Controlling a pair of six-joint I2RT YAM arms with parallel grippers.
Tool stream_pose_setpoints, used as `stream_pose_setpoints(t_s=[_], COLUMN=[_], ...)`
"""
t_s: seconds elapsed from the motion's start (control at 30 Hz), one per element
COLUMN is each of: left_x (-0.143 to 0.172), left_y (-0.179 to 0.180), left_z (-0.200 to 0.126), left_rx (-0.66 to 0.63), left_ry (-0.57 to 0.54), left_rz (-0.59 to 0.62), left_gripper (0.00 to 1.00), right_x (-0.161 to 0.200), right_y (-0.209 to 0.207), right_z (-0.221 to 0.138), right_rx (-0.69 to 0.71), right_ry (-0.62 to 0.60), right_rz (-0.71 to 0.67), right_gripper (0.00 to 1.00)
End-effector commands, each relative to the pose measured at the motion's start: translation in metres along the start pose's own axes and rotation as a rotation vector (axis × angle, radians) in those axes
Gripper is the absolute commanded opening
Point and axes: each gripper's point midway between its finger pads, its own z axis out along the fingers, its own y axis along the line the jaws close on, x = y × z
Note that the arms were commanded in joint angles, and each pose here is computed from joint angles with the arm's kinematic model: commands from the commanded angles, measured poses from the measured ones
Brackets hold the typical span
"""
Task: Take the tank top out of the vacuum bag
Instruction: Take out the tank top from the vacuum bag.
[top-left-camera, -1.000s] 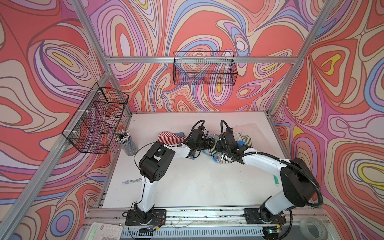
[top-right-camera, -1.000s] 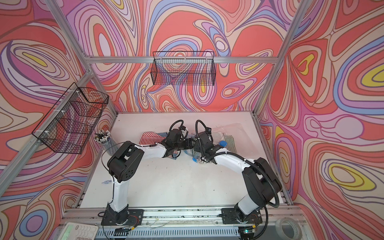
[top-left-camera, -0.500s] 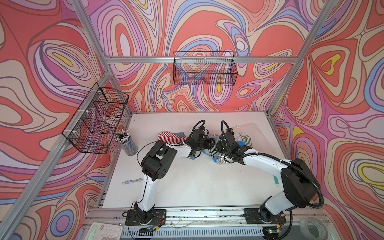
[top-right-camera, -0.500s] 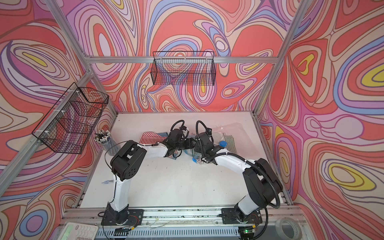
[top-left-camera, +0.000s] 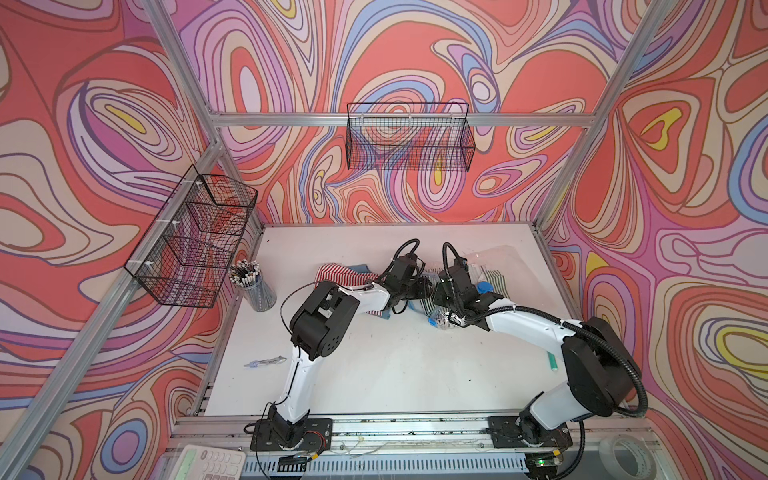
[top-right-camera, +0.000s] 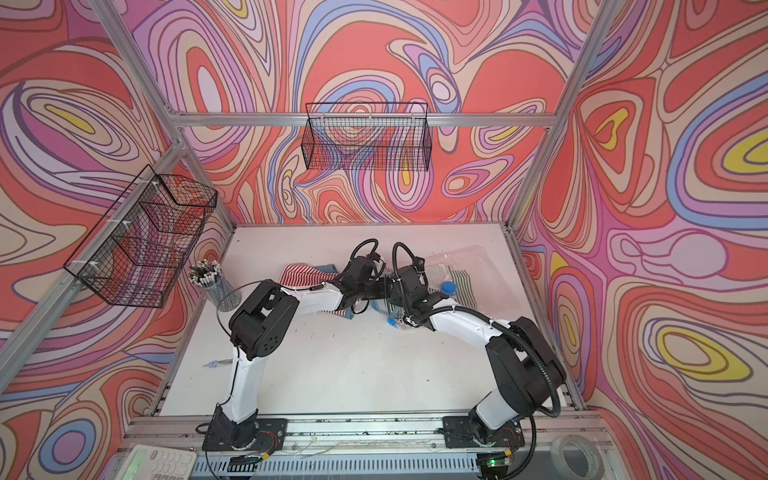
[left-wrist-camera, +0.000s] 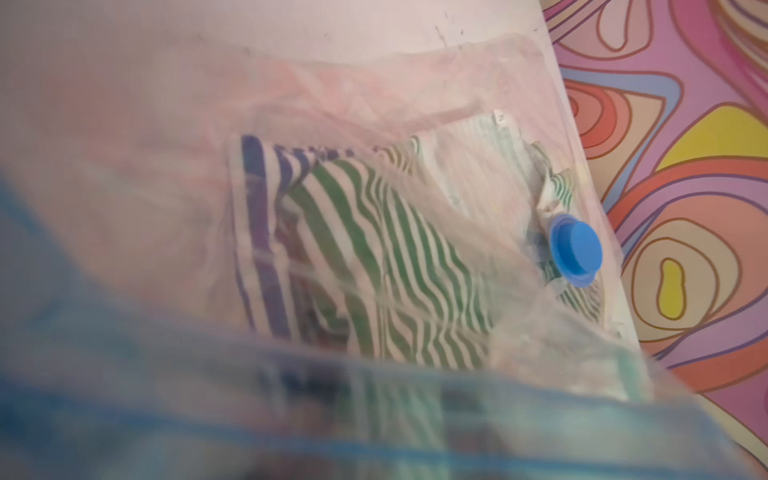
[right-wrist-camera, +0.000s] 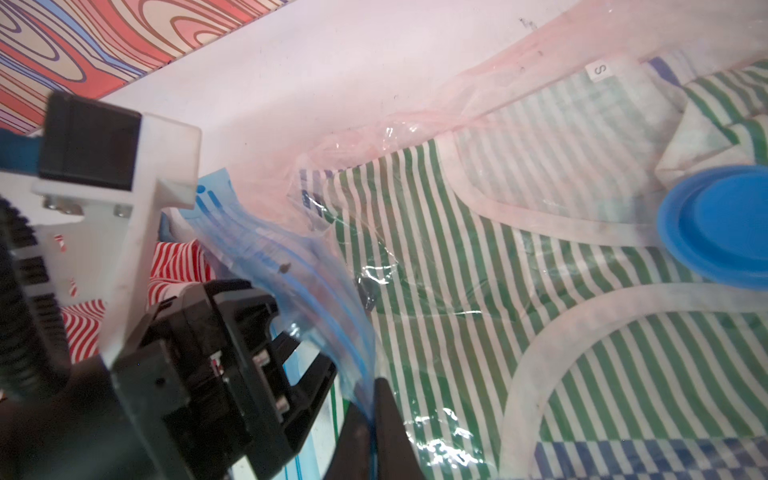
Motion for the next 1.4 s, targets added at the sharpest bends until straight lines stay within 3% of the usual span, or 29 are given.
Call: stream_pose_setpoints(t_s=[0.0, 0.17, 0.43, 0.57, 0.67, 1.13, 1.37], left_x=[0.01, 0.013, 0.001, -0.005, -0.009, -0.024, -0.029], left_y=[0.003, -0.013, -0.028, -0.048, -0.05, -0.046, -0.046], left_z=[0.0, 0.006, 0.007, -0.008, -0.02, -0.057, -0.064], left_rx=[-0.085, -0.006, 0.041, 0.123, 0.117, 0.079, 0.089], left_ry=[0.033, 0.034, 0.019, -0.009, -0.035, -0.085, -0.091], left_rz=[0.053, 0.056, 0.053, 0.116, 0.129, 0.089, 0.058], left_gripper=[0.46, 0.41, 0.13, 0.15, 0.0, 0.0, 0.0], right_x=[-0.008, -0.006, 0.002, 0.001, 0.001, -0.007, -0.009], right_y=[-0.004, -0.011, -0.015, -0.021, -0.021, -0.014, -0.019], right_z=[-0.009, -0.009, -0.004, -0.003, -0.002, -0.012, -0.011], right_rx=[0.009, 0.019, 0.024, 0.048, 0.05, -0.053, -0.014], right_ry=[-0.036, -0.053, -0.043, -0.059, -0.068, -0.153, -0.156], right_rz=[0.023, 0.049, 0.073, 0.102, 0.108, 0.138, 0.141], right_gripper=[0.0, 0.0, 0.0, 0.0, 0.0, 0.0, 0.0])
